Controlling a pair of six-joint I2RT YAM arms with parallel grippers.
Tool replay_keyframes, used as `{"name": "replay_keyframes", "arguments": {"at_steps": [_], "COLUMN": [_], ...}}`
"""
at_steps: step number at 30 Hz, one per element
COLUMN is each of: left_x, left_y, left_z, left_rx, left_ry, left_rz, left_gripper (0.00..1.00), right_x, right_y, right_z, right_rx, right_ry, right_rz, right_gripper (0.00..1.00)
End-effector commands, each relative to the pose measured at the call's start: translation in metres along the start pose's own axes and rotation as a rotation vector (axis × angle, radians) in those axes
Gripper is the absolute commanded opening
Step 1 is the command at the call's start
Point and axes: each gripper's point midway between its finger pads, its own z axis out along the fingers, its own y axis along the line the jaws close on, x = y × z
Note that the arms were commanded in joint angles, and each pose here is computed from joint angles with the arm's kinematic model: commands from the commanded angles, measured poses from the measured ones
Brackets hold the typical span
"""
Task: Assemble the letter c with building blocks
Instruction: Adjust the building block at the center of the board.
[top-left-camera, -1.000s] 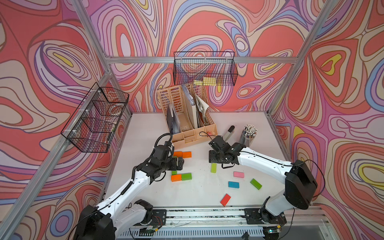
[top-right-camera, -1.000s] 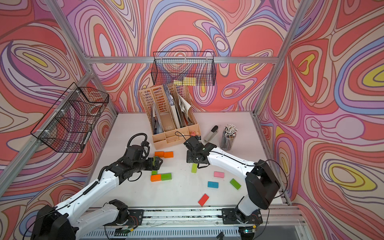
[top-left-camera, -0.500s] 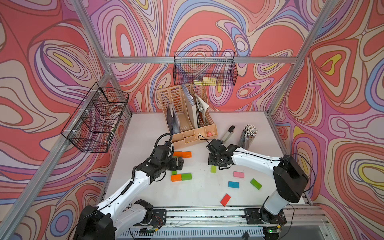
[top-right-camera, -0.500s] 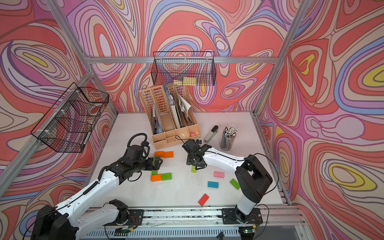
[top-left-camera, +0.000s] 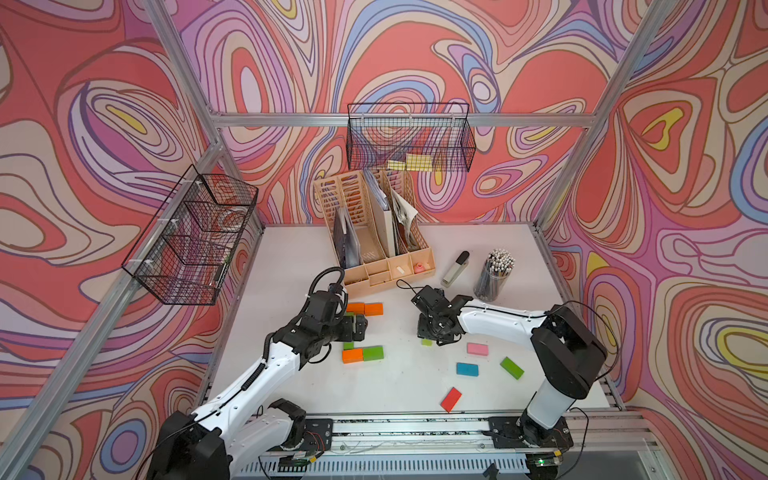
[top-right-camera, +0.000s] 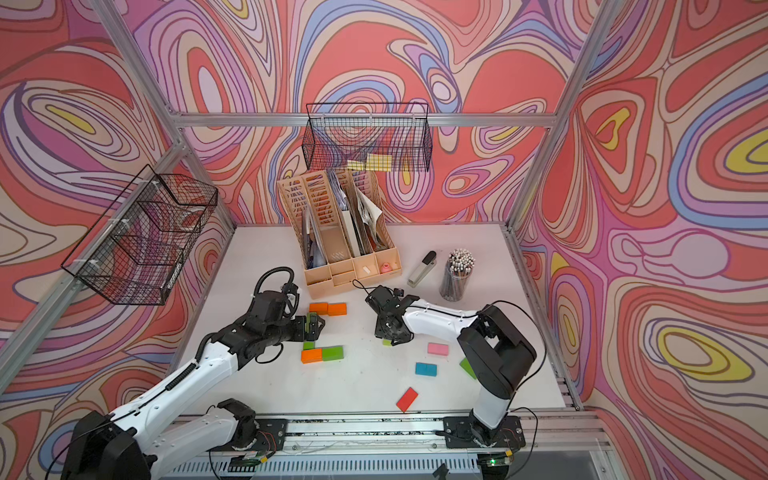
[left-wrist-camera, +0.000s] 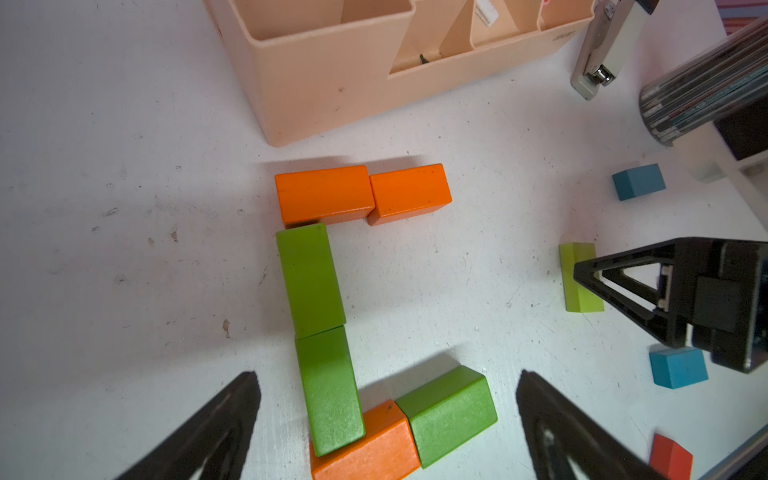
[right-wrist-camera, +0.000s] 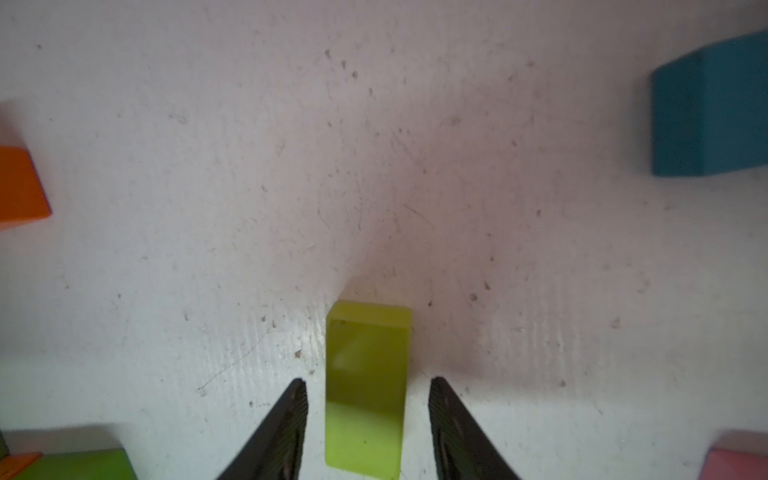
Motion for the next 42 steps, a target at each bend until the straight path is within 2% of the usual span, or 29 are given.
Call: {"name": "replay_keyframes", "arguments": {"at_steps": [1,5,15,25,26,33,37,42], "left_x": [0.003,0.003,0.002,0.003,0.003,0.001,0.002,0.001], "left_y": [0.003,0.003,0.004,0.005,0.005,0.004,0.004,0.004], "left_z": [0.002,0.002,0.003,0.003,0.003,0.001,0.000,0.000], "left_rx": [-0.013,-0.015,-0.018,-0.025,-0.024,-0.018,-0.018,-0.019], "left_ry": [0.004,0.006,0.005,0.007,0.006,0.000,-0.001,0.002], "left_rz": [0.008,0.009,0.012,0.013,0.013,0.012,0.012,0.013], "left_gripper": [1.00,0.99,1.00,0.99,0.99,1.00,0.99,0.99], "right_x": [0.002,0.004,-0.007,-0.019,-0.019,-0.027,-0.031,-0.011], "right_y": [0.000,-0.002,0.003,0.008,0.008,0.013,0.010,-0.016], "right_z": [0.008,0.015,0.016,0.021,0.021,-0.001,-0.033,-0.066], "right_rx": [0.007,0.027,0.072,0.075,0.077,0.052,0.032,0.052], "right_ry": [0.018,0.035,0.044,0.041,0.043,0.012,-0.028,0.001], "right_rz": [-0.013,-0.035,-0.169,-0.227,-0.229,-0.196,-0.153,-0.036], "right_gripper": [0.48,0.46,0.33,0.32,0.33,0.60,0.65,0.63]}}
